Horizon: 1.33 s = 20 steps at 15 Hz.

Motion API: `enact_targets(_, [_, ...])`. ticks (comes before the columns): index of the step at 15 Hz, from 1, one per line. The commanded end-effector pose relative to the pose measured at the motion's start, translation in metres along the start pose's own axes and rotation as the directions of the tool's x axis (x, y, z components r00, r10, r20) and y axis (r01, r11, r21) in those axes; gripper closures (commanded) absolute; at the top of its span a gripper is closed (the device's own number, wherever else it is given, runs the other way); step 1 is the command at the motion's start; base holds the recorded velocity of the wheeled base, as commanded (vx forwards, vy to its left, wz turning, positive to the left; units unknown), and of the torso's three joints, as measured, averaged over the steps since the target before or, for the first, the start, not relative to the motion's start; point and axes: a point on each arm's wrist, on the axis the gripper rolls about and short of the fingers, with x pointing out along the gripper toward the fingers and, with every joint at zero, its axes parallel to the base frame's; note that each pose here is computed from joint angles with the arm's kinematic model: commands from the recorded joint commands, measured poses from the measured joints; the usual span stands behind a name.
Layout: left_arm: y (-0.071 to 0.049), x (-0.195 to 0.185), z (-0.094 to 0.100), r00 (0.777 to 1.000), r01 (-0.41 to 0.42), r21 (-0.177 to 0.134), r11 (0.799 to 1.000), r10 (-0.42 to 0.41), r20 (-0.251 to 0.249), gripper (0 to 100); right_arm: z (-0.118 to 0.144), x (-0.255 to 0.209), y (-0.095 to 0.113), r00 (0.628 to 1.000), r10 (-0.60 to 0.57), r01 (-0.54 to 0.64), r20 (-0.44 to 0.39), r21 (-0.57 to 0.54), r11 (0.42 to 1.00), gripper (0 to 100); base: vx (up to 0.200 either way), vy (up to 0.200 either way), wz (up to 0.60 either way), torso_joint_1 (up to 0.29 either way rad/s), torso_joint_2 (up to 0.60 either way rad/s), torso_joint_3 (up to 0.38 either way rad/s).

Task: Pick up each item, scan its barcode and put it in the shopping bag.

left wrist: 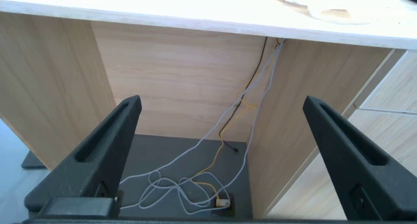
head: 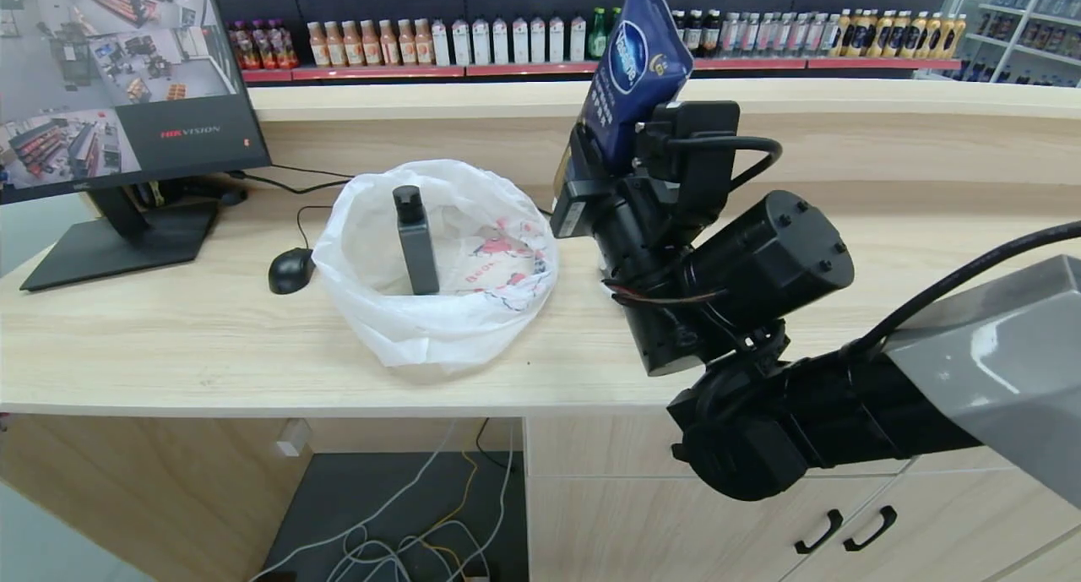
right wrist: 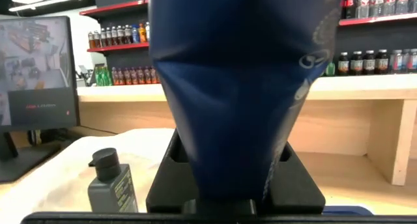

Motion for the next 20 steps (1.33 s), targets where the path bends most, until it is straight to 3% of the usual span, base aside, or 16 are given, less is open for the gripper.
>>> enact_targets(1, [0.0, 0.0, 0.0, 1.0, -0.001, -0.001, 1.0, 0.001, 0.0, 0, -0.002, -0.003, 0.004, 1.0, 0.009, -0.009, -0.002, 0.006, 1.0, 100, 0.0, 0.0, 0.0, 0.0, 0.0, 0.0])
enact_targets(10, [0.0, 0.0, 0.0, 1.0, -0.001, -0.001, 1.0, 0.001, 0.0, 0, -0.001, -0.007, 0.014, 1.0, 0.023, -0.023, -0.002, 0.039, 0.999, 100, 0.0, 0.0, 0.0, 0.0, 0.0, 0.0])
enact_targets(20, [0.0, 0.0, 0.0, 1.0, -0.001, -0.001, 1.0, 0.001, 0.0, 0, -0.009, -0.004, 0.008, 1.0, -0.008, 0.009, -0.023, 0.06, 0.998, 100, 0.0, 0.2, 0.0, 0.001, 0.0, 0.002])
